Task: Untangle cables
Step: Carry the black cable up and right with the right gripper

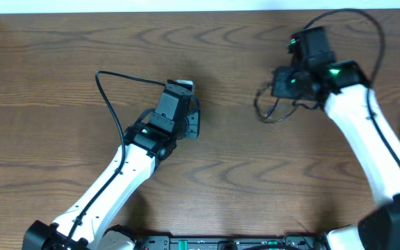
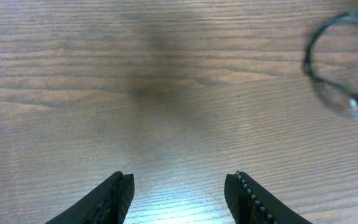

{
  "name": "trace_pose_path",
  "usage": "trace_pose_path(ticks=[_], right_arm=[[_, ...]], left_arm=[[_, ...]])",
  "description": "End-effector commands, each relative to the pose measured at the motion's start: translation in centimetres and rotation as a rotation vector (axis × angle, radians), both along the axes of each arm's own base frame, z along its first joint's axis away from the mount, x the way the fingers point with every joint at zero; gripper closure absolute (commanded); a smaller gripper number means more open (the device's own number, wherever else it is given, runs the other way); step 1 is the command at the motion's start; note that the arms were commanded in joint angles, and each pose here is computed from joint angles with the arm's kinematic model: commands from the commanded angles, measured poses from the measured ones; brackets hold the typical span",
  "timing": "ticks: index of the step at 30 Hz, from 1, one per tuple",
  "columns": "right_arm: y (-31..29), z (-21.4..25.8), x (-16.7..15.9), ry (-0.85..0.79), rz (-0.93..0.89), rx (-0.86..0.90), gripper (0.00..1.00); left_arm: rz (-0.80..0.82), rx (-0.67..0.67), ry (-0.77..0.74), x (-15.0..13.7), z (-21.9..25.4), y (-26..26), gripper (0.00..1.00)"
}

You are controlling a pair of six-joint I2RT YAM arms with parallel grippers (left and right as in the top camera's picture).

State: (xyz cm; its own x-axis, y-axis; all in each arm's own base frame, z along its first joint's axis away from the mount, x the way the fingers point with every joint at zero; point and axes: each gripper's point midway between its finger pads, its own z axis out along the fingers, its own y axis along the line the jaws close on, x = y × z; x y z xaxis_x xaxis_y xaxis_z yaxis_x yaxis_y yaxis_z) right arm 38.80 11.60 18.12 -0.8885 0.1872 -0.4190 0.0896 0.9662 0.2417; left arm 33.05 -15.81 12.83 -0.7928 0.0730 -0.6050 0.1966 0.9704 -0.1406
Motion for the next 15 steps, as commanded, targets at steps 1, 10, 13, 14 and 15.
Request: trace_pose_path(ticks=[1, 10, 13, 14, 15], right_arm=[[-1.6, 2.7, 0.0, -0.076, -0.013, -0.030, 0.99], [-5.3, 8.3, -0.4, -0.218, -0.086, -0.099, 0.99], [-6.7, 10.5, -0.5, -0.256, -0.124, -0.119, 0.99], [-7.2, 11.4, -0.6, -0.271, -0.135, -0.131, 0.99], [-8.1, 13.1, -0.6, -0.303, -0.151, -0.151, 0.99]], left_arm=[[-0.020, -0.011, 0.003, -0.3, 0.3, -0.2, 0.47], [-0.056, -0.040, 0.031, -1.0, -0.1, -1.1, 0.47], [-0.070, -0.043, 0.032, -1.2, -0.1, -1.5, 0.47], [-0.077, -0.043, 0.032, -1.4, 0.0, -1.7, 0.47], [-0.091, -0.042, 0.032, -1.6, 0.0, -2.2, 0.47]])
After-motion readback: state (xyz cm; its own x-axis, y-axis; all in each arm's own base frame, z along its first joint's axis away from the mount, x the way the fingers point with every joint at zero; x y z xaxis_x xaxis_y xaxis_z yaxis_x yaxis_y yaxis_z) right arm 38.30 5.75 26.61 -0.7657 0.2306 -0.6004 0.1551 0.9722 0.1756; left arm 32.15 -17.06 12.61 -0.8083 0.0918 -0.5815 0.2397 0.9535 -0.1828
